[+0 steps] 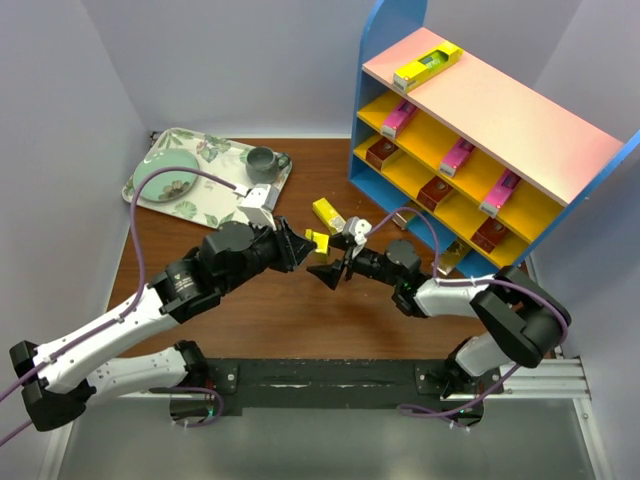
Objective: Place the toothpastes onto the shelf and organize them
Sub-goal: Pick up the toothpaste from the center of the board.
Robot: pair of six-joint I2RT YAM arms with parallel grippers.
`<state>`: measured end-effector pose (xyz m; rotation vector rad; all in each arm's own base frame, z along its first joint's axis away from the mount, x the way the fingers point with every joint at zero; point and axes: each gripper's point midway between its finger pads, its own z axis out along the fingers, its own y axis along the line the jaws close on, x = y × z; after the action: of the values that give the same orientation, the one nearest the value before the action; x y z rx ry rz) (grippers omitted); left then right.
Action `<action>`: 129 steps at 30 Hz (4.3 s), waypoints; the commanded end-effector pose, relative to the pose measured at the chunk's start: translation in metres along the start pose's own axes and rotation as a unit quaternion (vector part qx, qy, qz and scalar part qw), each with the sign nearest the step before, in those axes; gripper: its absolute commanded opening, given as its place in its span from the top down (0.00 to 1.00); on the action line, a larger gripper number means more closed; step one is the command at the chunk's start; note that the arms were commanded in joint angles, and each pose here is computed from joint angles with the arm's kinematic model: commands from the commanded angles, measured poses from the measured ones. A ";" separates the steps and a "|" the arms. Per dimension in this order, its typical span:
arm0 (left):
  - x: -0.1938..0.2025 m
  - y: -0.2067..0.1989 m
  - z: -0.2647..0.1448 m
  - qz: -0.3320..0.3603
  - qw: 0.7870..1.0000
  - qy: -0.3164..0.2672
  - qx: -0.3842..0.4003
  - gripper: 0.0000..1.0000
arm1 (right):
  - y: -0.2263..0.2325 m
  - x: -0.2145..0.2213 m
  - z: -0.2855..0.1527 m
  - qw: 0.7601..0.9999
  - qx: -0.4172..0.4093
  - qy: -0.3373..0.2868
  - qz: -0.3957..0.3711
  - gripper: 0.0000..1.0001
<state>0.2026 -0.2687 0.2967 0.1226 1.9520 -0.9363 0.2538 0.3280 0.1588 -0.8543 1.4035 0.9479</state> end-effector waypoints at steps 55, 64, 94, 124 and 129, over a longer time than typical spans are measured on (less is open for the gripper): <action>0.024 0.046 0.063 -0.045 0.990 -0.134 0.002 0.20 | 0.020 0.011 -0.036 0.958 0.146 0.217 0.120 0.72; 0.033 0.048 0.065 -0.064 0.990 -0.122 0.002 0.60 | 0.030 0.006 -0.031 0.959 0.145 0.210 0.121 0.63; -0.005 0.061 0.037 -0.242 0.959 -0.147 -0.007 0.97 | 0.042 -0.039 -0.058 0.996 0.082 -0.023 0.002 0.24; -0.065 0.035 0.020 -0.166 0.969 -0.184 0.007 0.18 | 0.043 -0.089 -0.045 0.997 0.078 0.005 -0.026 0.87; -0.122 0.024 -0.012 -0.072 0.970 -0.229 -0.038 0.13 | 0.020 -0.123 -0.051 0.988 0.146 0.025 -0.042 0.90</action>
<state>0.2676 -0.2435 0.3172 -0.3640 1.6996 -1.0879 0.2033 0.3012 0.2448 -0.7686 1.4656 0.7836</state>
